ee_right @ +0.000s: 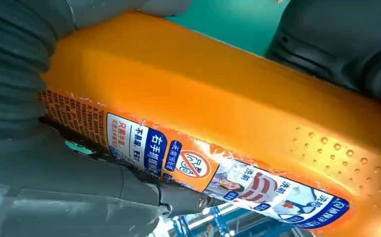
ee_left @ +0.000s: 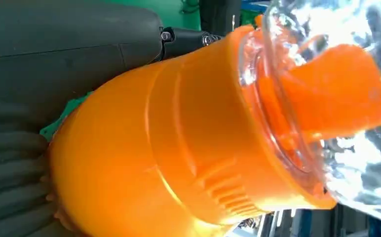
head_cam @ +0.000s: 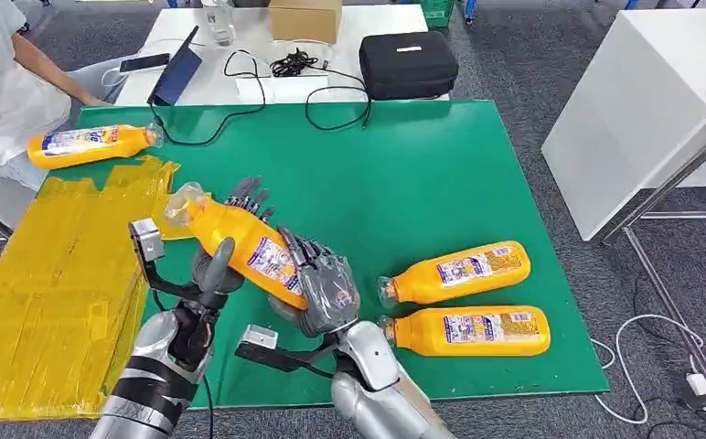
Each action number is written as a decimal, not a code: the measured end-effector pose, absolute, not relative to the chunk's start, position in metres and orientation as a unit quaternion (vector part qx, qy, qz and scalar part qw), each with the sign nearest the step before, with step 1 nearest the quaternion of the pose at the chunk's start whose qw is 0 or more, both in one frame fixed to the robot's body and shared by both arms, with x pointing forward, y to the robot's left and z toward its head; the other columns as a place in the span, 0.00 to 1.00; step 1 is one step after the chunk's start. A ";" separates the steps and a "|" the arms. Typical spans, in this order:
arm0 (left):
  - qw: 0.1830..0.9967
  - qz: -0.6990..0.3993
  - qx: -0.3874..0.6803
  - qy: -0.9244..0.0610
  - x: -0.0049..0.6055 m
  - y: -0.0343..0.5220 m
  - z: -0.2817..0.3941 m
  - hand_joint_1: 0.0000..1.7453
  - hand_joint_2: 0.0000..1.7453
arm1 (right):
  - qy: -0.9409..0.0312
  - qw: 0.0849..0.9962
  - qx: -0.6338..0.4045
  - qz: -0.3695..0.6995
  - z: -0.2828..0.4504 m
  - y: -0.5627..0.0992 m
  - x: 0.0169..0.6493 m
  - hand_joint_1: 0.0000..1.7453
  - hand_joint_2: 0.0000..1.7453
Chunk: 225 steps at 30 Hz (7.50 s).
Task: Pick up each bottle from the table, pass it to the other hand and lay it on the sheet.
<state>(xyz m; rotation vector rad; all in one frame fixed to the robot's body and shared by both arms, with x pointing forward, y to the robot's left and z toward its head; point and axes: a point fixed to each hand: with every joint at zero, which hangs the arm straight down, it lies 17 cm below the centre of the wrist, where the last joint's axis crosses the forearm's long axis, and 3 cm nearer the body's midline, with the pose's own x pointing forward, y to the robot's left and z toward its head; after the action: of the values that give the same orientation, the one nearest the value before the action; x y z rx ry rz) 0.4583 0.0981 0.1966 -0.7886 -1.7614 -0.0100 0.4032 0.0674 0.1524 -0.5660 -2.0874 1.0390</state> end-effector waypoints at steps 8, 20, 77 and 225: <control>0.585 0.011 -0.312 -0.749 0.467 0.108 0.181 1.00 1.00 | -0.804 0.377 -0.208 0.410 0.142 0.072 0.402 1.00 1.00; 0.595 0.019 -0.282 -0.753 0.475 0.120 0.175 1.00 1.00 | -0.802 0.384 -0.203 0.411 0.136 0.070 0.403 1.00 1.00; 0.251 -0.323 0.631 -0.659 0.472 0.328 0.248 1.00 1.00 | -0.890 0.299 -0.266 0.218 0.292 -0.098 0.372 0.00 1.00; 0.455 0.120 -0.031 -0.882 0.500 0.259 0.246 0.00 1.00 | -0.537 0.560 -0.083 0.625 0.150 -0.325 0.515 0.00 1.00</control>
<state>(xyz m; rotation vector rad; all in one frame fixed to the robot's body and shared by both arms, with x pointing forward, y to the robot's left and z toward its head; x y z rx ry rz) 0.4995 0.2590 0.2456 -0.0776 -2.1749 0.2958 0.5152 -0.3252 0.1501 -0.1952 -1.2664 1.4724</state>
